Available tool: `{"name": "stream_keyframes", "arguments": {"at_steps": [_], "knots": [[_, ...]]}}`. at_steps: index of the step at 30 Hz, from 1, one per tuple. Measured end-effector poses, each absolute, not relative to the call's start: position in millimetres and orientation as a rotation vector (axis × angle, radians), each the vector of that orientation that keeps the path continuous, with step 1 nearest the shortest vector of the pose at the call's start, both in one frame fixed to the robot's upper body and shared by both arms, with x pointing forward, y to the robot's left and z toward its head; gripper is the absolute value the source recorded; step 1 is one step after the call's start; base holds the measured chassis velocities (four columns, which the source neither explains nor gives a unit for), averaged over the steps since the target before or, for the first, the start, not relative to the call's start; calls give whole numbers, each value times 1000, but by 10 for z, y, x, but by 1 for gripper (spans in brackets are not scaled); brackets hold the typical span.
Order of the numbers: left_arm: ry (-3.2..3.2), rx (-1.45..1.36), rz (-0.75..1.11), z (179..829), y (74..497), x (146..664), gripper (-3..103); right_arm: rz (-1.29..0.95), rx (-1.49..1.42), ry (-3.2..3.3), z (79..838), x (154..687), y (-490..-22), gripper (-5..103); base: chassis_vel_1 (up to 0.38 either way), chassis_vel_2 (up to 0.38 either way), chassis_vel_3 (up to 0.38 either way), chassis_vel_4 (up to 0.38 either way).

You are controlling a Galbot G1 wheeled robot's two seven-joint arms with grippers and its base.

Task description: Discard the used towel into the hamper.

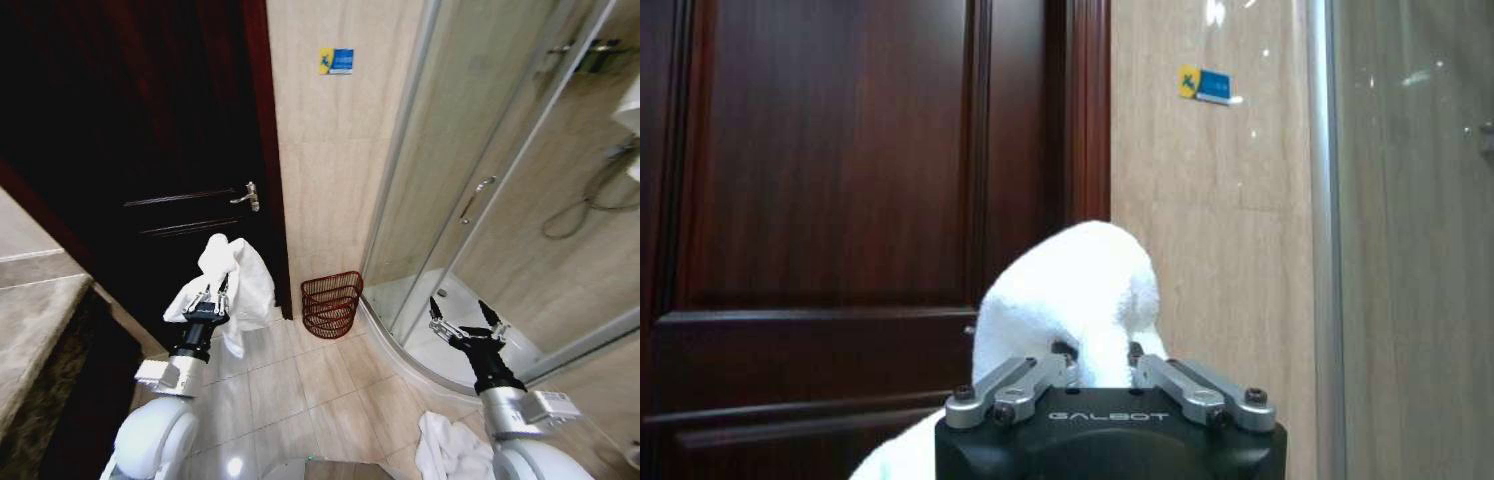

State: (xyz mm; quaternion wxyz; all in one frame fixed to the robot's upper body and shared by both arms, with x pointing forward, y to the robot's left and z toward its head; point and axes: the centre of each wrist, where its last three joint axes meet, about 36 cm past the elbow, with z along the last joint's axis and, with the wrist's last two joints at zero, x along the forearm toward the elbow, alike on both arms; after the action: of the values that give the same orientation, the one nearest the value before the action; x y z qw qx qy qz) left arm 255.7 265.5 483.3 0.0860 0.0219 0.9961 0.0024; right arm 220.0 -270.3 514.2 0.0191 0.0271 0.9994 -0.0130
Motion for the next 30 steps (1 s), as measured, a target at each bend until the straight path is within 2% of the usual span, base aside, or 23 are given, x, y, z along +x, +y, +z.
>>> {"name": "stream_keyframes", "arguments": {"at_steps": [30], "knots": [[2985, 50, 27, 4672, 2729, 2634, 12, -29, 86, 3087, 5148, 2222, -2680, 100, 0, 0, 0, 0]]}}
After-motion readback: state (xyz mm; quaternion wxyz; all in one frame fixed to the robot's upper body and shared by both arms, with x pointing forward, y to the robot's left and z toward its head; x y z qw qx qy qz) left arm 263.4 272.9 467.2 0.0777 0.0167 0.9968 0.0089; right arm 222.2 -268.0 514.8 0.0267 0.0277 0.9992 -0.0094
